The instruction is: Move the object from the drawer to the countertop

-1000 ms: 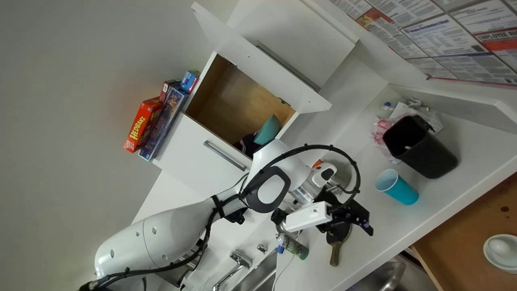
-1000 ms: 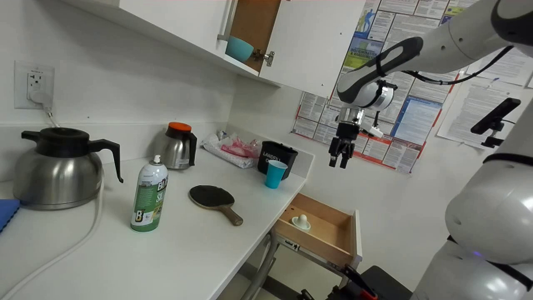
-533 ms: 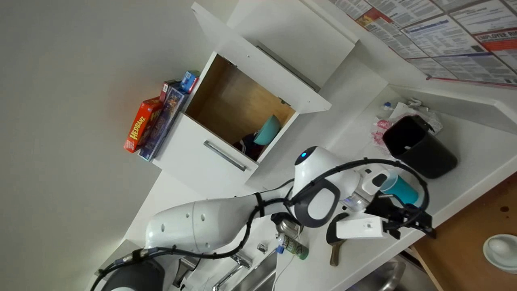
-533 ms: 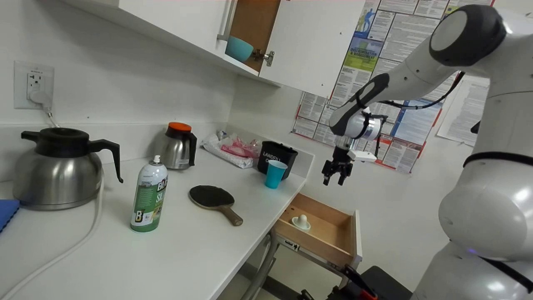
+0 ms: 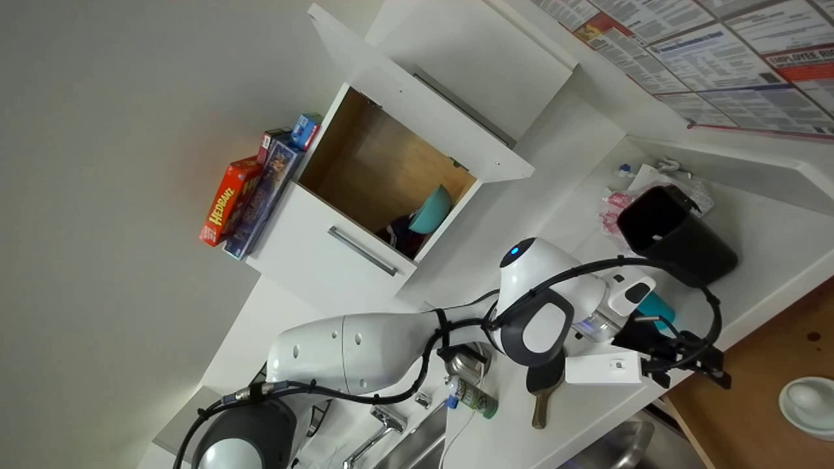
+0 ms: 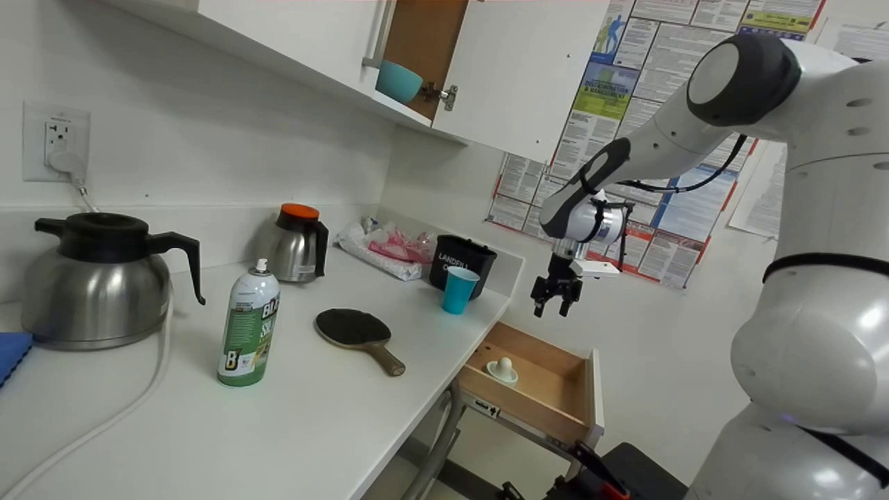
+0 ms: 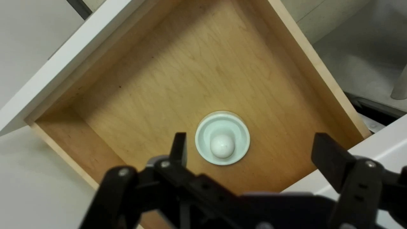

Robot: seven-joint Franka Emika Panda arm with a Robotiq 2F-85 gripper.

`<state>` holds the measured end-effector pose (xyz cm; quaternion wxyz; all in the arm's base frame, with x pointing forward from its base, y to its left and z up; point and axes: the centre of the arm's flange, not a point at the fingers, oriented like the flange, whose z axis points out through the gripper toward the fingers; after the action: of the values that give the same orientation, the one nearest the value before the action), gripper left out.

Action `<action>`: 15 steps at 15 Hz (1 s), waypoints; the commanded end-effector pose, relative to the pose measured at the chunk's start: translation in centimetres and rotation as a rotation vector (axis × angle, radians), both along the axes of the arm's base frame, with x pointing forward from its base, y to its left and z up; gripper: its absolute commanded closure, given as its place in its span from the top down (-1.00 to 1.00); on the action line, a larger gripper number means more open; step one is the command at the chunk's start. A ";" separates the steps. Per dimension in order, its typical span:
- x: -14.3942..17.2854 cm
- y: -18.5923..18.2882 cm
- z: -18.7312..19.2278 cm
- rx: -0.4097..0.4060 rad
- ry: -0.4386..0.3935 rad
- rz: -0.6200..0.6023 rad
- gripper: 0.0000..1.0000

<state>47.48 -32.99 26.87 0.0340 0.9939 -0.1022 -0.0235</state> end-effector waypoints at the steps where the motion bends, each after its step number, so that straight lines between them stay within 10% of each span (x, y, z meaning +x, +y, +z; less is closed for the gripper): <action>1: 1.1 -1.1 -1.8 -0.030 0.005 0.006 1.00; 11: 1.1 -6.3 -8.4 -0.138 -0.080 0.423 1.00; 15: 0.3 -5.6 -8.6 -0.122 -0.061 0.404 1.00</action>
<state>47.80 -38.58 18.22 0.0952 0.9905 0.0972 0.0204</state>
